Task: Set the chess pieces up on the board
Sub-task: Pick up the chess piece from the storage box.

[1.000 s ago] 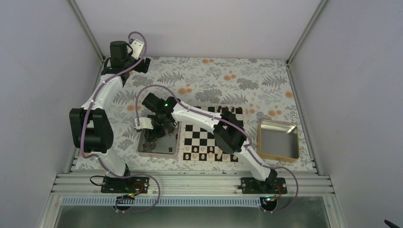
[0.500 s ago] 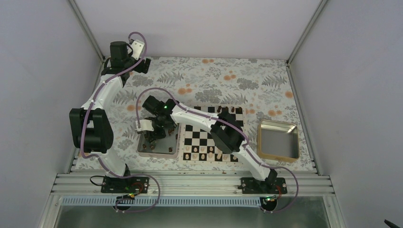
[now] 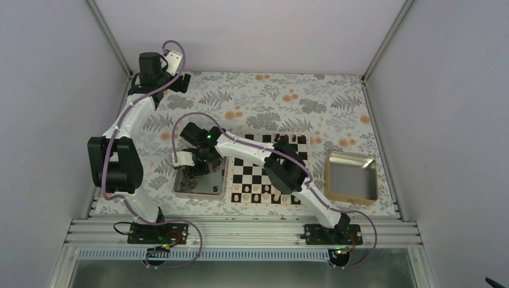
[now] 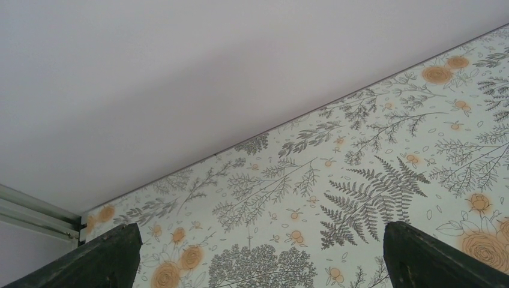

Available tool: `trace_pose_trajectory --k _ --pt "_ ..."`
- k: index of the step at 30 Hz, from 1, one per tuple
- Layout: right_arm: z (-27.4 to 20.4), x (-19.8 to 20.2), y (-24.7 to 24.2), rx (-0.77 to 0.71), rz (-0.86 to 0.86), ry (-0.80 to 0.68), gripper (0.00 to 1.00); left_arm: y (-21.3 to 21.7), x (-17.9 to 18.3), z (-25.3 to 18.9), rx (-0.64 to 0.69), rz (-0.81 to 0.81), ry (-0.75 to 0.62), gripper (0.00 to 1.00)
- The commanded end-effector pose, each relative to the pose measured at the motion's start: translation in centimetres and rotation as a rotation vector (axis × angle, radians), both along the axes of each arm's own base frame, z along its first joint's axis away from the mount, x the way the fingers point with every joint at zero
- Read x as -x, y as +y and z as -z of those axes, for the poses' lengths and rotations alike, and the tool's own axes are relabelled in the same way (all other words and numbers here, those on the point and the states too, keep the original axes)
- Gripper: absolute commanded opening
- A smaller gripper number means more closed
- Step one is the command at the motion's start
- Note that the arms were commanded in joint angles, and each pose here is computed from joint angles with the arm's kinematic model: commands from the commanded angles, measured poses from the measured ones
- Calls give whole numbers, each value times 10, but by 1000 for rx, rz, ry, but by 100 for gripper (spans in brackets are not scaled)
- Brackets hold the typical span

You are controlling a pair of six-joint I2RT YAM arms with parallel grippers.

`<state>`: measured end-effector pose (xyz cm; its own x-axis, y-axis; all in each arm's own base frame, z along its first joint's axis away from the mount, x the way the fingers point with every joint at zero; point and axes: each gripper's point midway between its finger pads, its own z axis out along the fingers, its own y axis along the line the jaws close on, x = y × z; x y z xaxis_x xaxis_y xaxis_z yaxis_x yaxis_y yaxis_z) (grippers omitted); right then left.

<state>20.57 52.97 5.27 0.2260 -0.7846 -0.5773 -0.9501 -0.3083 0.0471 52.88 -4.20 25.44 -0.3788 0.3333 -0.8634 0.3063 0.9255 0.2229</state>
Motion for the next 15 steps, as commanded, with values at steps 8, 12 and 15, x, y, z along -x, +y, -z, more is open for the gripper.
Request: trace_pose_trajectory --k 8,12,15 --pt "14 -10 1 7 29 6 15 -4 4 -19 13 18 -52 100" --pt "1 -16 -1 -4 42 -12 10 -4 4 -18 17 23 -48 100" --pt "-21 -27 -5 -29 63 -12 9 -4 3 -20 15 19 -52 100"
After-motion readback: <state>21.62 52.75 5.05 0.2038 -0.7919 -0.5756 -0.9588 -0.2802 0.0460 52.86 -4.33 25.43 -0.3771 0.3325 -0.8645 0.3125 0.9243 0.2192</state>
